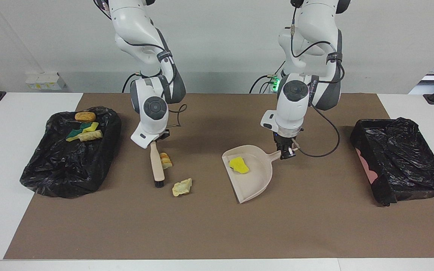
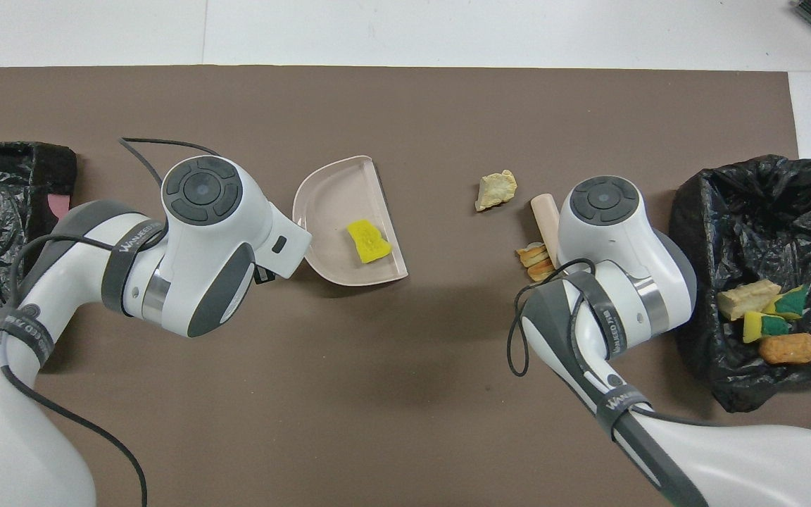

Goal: Sweep and dump trash in bin
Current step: 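Sweep the tan chunk into the dustpan with the right gripper, then move the brush in the right gripper out to the last tan piece, then sweep the last tan piece into the dustpan with the right gripper, then carry the dustpan to the bin while the right gripper drops the brush, then tip the dustpan into the black bin with the left gripper, then bring the empty dustpan back from the bin with the left gripper, then lower the dustpan onto the table above the brush and release it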

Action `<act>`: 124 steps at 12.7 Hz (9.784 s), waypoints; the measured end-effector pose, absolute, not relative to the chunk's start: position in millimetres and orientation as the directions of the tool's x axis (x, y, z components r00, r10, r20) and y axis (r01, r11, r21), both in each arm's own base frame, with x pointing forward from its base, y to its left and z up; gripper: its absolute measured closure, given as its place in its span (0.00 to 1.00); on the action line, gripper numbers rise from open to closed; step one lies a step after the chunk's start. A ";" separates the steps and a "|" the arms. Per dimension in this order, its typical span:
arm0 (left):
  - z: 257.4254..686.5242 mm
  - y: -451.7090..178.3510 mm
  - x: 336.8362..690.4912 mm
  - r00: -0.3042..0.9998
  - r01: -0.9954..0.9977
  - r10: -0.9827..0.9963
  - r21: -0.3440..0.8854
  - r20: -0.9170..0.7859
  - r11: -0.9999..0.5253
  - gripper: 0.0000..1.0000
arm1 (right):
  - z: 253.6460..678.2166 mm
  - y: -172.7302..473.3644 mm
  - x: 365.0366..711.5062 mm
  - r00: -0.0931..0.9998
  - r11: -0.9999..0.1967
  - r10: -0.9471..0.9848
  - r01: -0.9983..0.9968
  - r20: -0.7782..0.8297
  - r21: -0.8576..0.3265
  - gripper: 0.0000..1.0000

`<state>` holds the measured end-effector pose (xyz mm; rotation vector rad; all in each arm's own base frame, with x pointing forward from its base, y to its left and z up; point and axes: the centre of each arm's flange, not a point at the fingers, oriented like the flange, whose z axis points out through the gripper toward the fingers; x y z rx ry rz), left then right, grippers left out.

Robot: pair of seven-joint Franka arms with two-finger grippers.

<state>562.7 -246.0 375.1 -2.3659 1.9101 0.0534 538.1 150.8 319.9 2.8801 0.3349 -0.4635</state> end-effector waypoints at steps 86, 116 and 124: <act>672.4 216.2 579.5 0.032 -0.997 -0.415 -0.059 -0.909 0.053 0.69 | 475.8 262.2 527.8 0.968 -0.973 0.167 0.132 -0.186 -0.191 0.00; 415.2 -356.5 582.5 0.993 -0.116 -0.116 0.006 -0.016 -0.993 0.69 | 564.0 56.5 575.5 0.989 -0.991 0.132 0.134 -0.062 0.016 0.00; 353.0 -375.8 562.2 0.992 -0.102 -0.100 -0.025 -0.074 -0.994 0.68 | 587.6 18.6 569.9 0.997 -1.000 0.029 0.029 -0.073 0.010 0.00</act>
